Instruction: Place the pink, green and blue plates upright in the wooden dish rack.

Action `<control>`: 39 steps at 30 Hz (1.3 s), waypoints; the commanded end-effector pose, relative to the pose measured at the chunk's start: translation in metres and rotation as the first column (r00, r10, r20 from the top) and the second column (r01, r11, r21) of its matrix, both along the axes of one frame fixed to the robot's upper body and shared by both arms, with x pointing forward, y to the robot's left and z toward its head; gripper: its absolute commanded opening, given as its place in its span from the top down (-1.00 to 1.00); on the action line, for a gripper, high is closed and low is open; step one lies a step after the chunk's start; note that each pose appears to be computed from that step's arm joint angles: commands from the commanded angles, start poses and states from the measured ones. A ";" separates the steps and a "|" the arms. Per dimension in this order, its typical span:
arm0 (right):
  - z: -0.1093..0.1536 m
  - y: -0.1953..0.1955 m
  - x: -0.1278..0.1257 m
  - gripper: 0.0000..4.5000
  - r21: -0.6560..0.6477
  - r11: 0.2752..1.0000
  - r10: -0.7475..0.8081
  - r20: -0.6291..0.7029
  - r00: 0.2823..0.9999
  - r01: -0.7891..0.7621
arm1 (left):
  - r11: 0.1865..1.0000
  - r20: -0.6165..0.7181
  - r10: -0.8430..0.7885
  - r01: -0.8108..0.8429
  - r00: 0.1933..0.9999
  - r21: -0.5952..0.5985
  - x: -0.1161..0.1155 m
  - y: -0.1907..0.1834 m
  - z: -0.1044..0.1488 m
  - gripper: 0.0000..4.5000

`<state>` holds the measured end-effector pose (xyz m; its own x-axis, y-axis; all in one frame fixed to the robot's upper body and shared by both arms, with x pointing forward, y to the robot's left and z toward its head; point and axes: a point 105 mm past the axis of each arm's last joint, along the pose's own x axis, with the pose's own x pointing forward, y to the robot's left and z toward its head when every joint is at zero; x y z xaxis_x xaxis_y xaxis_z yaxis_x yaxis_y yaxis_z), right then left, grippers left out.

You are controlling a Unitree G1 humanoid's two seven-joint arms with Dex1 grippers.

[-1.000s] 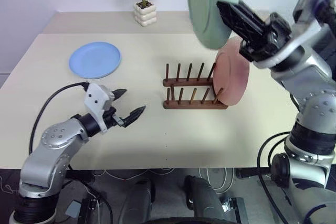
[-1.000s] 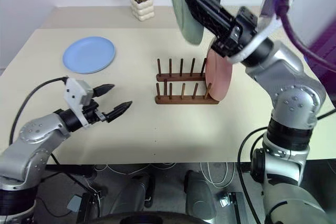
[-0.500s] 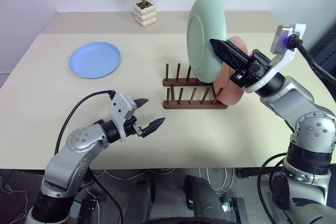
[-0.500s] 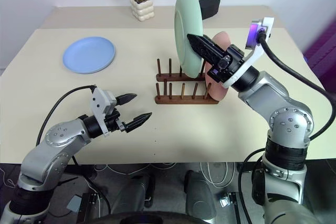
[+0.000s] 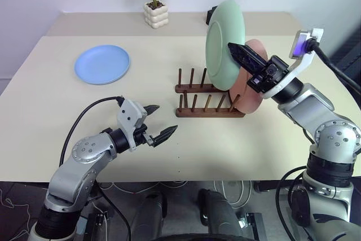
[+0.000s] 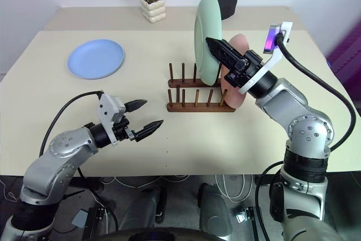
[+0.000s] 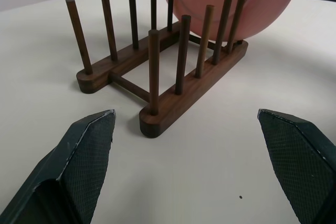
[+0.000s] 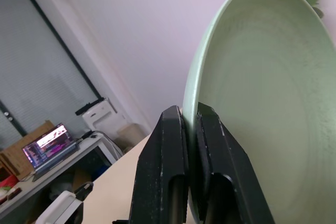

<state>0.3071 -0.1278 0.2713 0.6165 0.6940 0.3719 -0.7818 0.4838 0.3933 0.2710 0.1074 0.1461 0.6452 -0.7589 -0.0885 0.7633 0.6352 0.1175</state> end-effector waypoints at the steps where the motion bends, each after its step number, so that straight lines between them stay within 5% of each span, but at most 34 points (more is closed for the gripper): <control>1: 0.001 -0.001 -0.002 1.00 0.027 1.000 0.003 -0.004 1.000 -0.003 | 1.000 0.047 -0.007 0.008 0.999 -0.006 -0.002 -0.001 0.009 -0.98; 24: -0.019 0.003 -0.007 1.00 0.053 0.998 0.034 -0.089 0.995 -0.029 | 1.000 0.050 0.002 -0.001 0.999 -0.001 0.000 0.000 0.009 -0.98; 27: -0.019 0.004 -0.008 0.58 0.053 0.998 0.039 -0.091 0.995 -0.035 | 1.000 0.051 0.003 -0.003 0.999 -0.003 0.000 0.000 0.009 -1.00; 33: -0.019 0.002 -0.007 -0.76 0.047 0.999 0.026 -0.087 0.996 -0.022 | 1.000 0.052 0.001 -0.001 0.999 -0.006 0.000 -0.001 0.010 -1.00; 39: -0.015 0.001 -0.010 -0.76 0.045 0.999 0.028 -0.065 0.998 -0.025 | 1.000 0.051 -0.001 0.002 0.999 -0.007 0.001 -0.001 0.011 -1.00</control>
